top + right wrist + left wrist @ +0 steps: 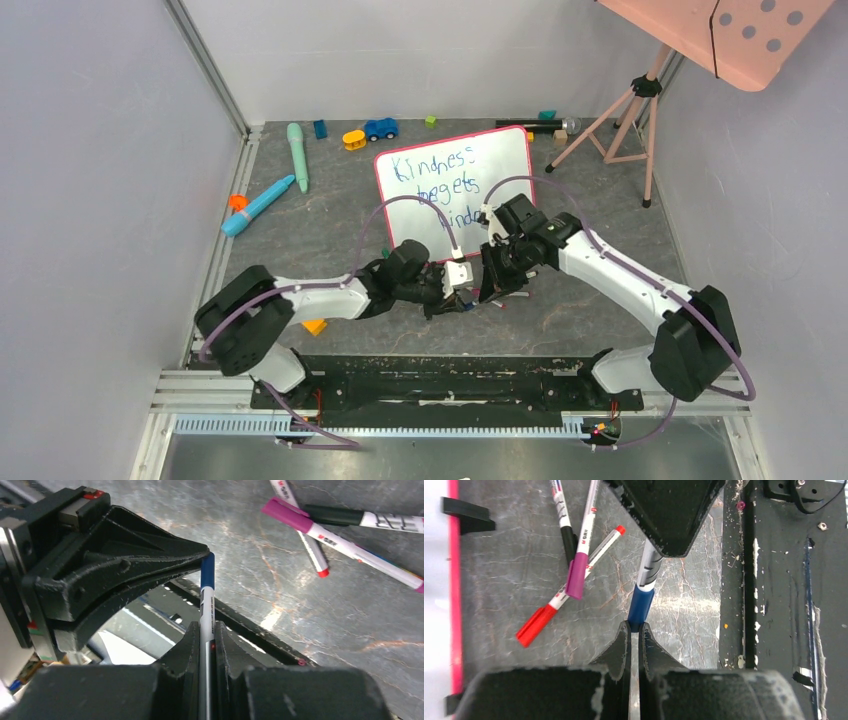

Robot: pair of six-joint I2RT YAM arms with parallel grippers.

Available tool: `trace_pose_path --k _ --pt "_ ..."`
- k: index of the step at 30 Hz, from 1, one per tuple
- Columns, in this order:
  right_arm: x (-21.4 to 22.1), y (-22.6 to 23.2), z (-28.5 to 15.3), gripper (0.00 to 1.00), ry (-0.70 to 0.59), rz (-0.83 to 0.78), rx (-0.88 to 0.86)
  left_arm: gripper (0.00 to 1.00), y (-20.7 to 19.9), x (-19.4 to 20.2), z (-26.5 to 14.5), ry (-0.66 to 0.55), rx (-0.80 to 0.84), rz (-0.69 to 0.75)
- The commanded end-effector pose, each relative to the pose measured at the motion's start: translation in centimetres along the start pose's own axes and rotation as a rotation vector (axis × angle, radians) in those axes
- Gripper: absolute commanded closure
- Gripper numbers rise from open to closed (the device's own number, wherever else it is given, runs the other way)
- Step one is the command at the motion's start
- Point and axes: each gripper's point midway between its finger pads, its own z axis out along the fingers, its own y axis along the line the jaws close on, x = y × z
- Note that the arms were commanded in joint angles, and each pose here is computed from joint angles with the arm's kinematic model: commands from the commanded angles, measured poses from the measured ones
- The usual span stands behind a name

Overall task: Write a sentence on the whiteboard
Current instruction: Insert the whiteboard marker without the cap into the pen cap, then put down the whiteboard marker at the center of the board.

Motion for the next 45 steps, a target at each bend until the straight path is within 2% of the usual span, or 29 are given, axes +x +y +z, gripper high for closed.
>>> trace_pose_path --k 1,5,9,12,16,20,28,32,41,45 --pt "-0.5 -1.3 1.7 1.00 -0.019 -0.044 0.129 0.98 1.4 -9.7 1.7 -0.358 -0.064 0.134" --pt "0.4 -2.7 3.6 1.00 -0.016 -0.098 0.260 0.98 1.6 -7.6 3.1 -0.356 -0.072 0.080" --pt "2.7 -4.4 5.2 1.00 0.050 -0.118 0.309 0.98 1.3 -6.5 3.8 -0.347 -0.066 0.058" --pt "2.8 -5.0 5.1 1.00 0.051 -0.136 0.337 0.98 0.8 -5.4 3.9 -0.332 -0.059 0.043" --pt "1.5 -4.8 4.1 1.00 0.035 -0.166 0.370 0.98 0.9 -5.2 2.3 -0.331 -0.112 0.041" --pt "1.0 -4.5 3.2 1.00 0.027 -0.187 0.390 0.98 0.9 -3.9 0.9 -0.224 -0.151 0.017" --pt "0.0 -2.5 1.9 1.00 -0.002 -0.237 0.298 0.92 0.3 -1.5 -2.8 -0.130 -0.248 -0.079" --pt "-1.3 -2.4 0.7 1.00 0.007 -0.276 0.352 0.91 0.2 -1.1 -4.5 -0.145 -0.305 -0.116" --pt "-2.7 -0.9 -0.2 1.00 0.004 -0.312 0.329 0.91 -0.2 0.2 -5.8 -0.135 -0.339 -0.146" --pt "-1.2 -2.4 1.7 1.00 0.080 -0.327 0.374 0.88 -0.2 0.6 -6.4 -0.139 -0.361 -0.175"
